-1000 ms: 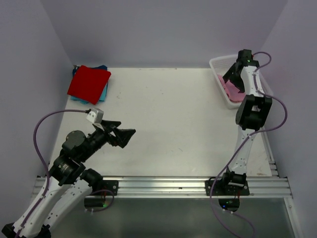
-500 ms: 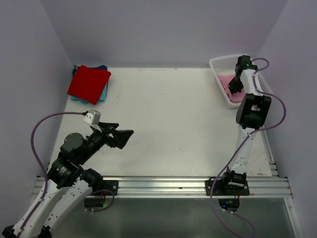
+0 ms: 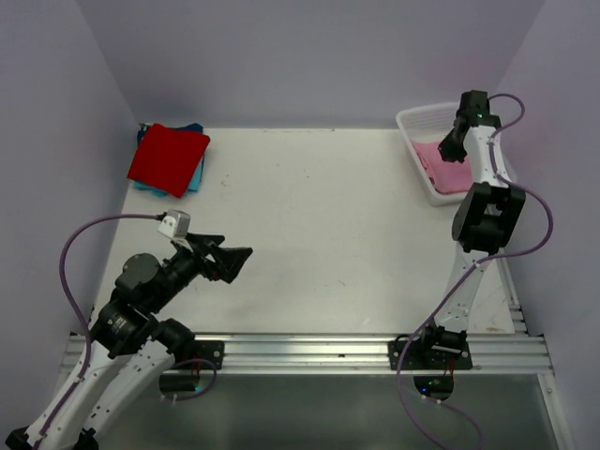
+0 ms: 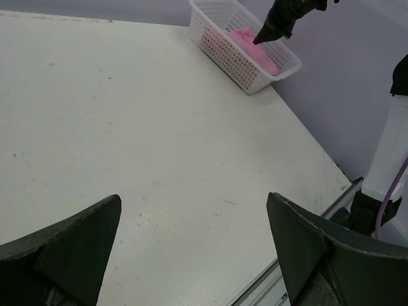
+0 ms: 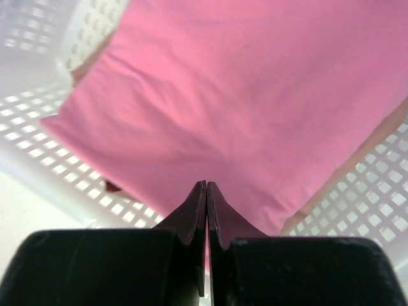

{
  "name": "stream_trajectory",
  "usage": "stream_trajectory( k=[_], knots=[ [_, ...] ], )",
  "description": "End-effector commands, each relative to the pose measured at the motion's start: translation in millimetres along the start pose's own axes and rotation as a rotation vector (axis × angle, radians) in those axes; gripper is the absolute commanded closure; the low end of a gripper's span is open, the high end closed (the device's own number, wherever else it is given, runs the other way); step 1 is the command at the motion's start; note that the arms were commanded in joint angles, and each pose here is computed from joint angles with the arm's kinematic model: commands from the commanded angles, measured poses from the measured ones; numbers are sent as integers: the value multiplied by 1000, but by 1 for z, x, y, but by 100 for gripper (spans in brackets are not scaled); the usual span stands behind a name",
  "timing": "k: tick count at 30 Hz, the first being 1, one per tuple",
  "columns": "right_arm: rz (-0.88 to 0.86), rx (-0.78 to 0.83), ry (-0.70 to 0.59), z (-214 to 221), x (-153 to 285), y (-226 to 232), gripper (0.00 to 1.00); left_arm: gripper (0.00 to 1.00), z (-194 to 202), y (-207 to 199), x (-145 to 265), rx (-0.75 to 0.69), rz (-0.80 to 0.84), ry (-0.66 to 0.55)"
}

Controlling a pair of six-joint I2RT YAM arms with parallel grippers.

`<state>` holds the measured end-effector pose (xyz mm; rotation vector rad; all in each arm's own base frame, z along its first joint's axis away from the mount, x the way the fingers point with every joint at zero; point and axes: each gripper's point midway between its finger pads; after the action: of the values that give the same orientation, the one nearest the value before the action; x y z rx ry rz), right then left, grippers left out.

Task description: Fold and stack the t-shirts

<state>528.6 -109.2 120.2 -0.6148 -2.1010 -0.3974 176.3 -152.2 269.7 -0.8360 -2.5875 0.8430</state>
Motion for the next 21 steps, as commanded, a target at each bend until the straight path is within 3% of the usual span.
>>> stream_trajectory(
  k=[1, 2, 3, 4, 6, 7, 10, 21],
  knots=[
    [-89, -24, -130, -37, 53, 9, 100, 0, 1, 1, 1, 9, -4, -8],
    [-98, -24, -130, -37, 53, 10, 100, 0, 1, 1, 1, 9, -3, -4],
    [-135, -18, -117, -35, 55, 17, 81, 0, 2, 2, 0, 10, -4, -2],
    [-133, -10, -82, -27, 48, 18, 68, 0, 1, 1, 0, 9, -2, -6],
    [-160, -1, -41, -21, 46, 23, 47, 0, 1, 2, 0, 11, -3, -7],
    [-169, 1, -23, -16, 44, 25, 44, 0, 2, 1, -1, 11, 0, -5],
    [-173, 12, 22, 5, 35, 28, 40, 0, 2, 2, -3, 12, 1, -4],
    [-194, 25, 114, 52, 10, 36, 43, 0, 7, 3, -8, 22, 4, 6]
  ],
)
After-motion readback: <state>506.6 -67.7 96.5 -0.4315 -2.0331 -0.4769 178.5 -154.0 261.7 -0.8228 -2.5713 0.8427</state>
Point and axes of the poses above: each gripper's point midway between its finger pads, its own x axis back along the fingers, its own y axis along the line the jaws close on, z = x × y, and after that the axes turned 11 degrees about x, right-handed
